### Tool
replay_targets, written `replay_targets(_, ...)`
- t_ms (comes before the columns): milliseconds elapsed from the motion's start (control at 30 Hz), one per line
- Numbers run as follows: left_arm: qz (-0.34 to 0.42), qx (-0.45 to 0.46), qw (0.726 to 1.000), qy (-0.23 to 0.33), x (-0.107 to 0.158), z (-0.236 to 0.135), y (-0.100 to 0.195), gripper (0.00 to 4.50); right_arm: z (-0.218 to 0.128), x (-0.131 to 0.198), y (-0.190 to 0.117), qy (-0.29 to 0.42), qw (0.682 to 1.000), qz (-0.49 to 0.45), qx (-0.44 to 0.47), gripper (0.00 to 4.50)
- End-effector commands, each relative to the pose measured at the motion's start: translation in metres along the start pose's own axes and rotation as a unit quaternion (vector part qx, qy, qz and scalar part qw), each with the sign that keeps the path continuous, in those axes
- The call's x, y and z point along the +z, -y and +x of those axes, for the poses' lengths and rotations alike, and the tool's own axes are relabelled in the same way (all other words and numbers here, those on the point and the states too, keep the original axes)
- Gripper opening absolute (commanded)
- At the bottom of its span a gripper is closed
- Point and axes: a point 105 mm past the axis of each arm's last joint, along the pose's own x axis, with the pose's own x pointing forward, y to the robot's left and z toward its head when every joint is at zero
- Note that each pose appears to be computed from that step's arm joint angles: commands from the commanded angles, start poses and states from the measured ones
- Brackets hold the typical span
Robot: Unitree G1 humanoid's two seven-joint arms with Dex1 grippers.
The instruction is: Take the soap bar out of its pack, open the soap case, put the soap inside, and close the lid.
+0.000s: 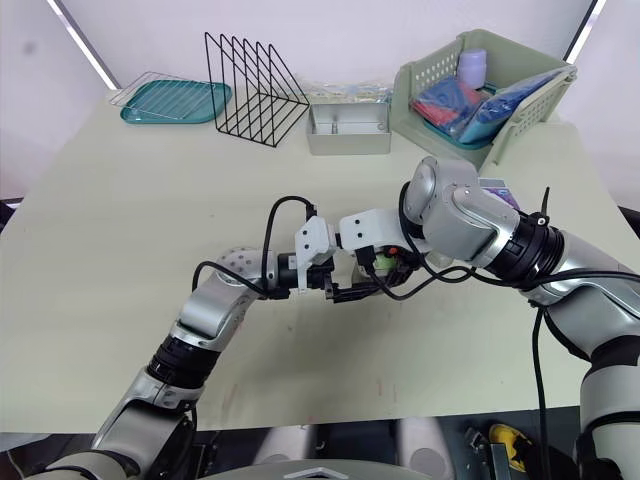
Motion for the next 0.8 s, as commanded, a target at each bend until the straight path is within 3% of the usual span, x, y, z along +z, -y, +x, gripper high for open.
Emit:
replay_targets(33,0.013,-0.011,1.0,0.019,0.0105,-0.0012,-0.0002,4.5,-0.0038,0.0031,0.0038,0.006,1.0,-0.008,-0.02,2.04)
replay_targets(333,0.01,-0.027,0.999,0.016,0.0085,0.0019,0.0019,4.5,-0.0035,0.0044,0.0029,0.008,1.0,-0.012,-0.022,2.04)
replay_targets(433,0.012,-0.031,0.999,0.018,0.0094,0.0022,0.0015,3.23,-0.0033,0.0051,0.0034,0.009,1.0,-0.015,-0.024,2.04)
replay_targets(567,0.017,-0.034,0.999,0.015,0.0083,0.0014,0.0001,1.91,-0.0024,0.0068,0.0033,0.011,0.999,-0.018,-0.025,2.04)
replay_targets(800,0.028,-0.038,0.999,0.01,0.0045,0.0024,0.0026,1.91,-0.002,0.0082,0.0034,0.013,0.999,-0.022,-0.025,2.04)
